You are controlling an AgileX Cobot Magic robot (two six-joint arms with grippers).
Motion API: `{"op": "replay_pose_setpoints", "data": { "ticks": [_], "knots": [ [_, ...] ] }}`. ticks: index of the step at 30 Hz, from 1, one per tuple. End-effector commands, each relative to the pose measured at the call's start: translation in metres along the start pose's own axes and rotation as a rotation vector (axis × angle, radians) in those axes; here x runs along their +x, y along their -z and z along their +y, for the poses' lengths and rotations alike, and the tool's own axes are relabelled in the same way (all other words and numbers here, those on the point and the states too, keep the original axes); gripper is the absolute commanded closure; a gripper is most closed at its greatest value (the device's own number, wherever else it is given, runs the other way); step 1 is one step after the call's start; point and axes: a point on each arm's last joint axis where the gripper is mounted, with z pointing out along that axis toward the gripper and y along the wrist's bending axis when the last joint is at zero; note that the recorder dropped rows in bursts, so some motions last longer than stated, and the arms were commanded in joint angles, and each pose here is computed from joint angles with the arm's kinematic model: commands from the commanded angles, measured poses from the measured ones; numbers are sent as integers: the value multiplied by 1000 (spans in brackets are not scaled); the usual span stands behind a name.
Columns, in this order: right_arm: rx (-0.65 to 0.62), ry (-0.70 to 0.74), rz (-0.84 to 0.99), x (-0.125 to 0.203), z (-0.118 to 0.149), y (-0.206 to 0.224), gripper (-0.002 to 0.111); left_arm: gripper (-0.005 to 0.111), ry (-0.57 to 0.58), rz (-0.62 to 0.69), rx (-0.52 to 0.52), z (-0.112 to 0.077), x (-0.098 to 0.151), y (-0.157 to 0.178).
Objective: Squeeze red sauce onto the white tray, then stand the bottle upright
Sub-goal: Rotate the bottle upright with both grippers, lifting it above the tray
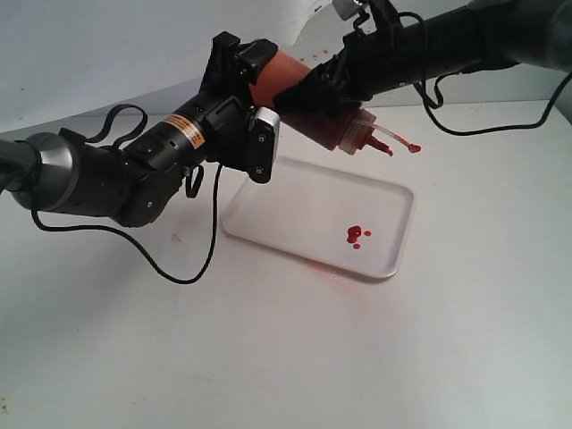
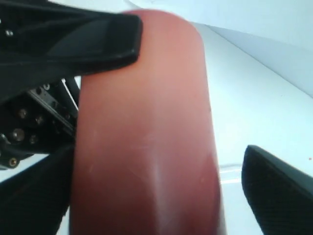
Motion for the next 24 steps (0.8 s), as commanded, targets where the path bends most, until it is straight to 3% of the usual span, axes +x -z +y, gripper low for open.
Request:
{"op": "replay_pose_setpoints", "data": {
  "ticks": [1, 9, 14, 24],
  "knots": [
    [40, 12, -52, -16, 2, 15, 25, 107, 81, 8, -84, 12, 0, 6],
    [74, 63, -94, -39, 12, 37, 25, 107, 250, 11, -84, 8, -1, 10],
    [129, 78, -130, -49, 6, 74, 29, 107, 406, 18, -76, 5, 0, 12],
    [21, 47, -111, -31, -6, 143, 35, 107, 751, 56, -15, -15, 18, 28]
  ]
}}
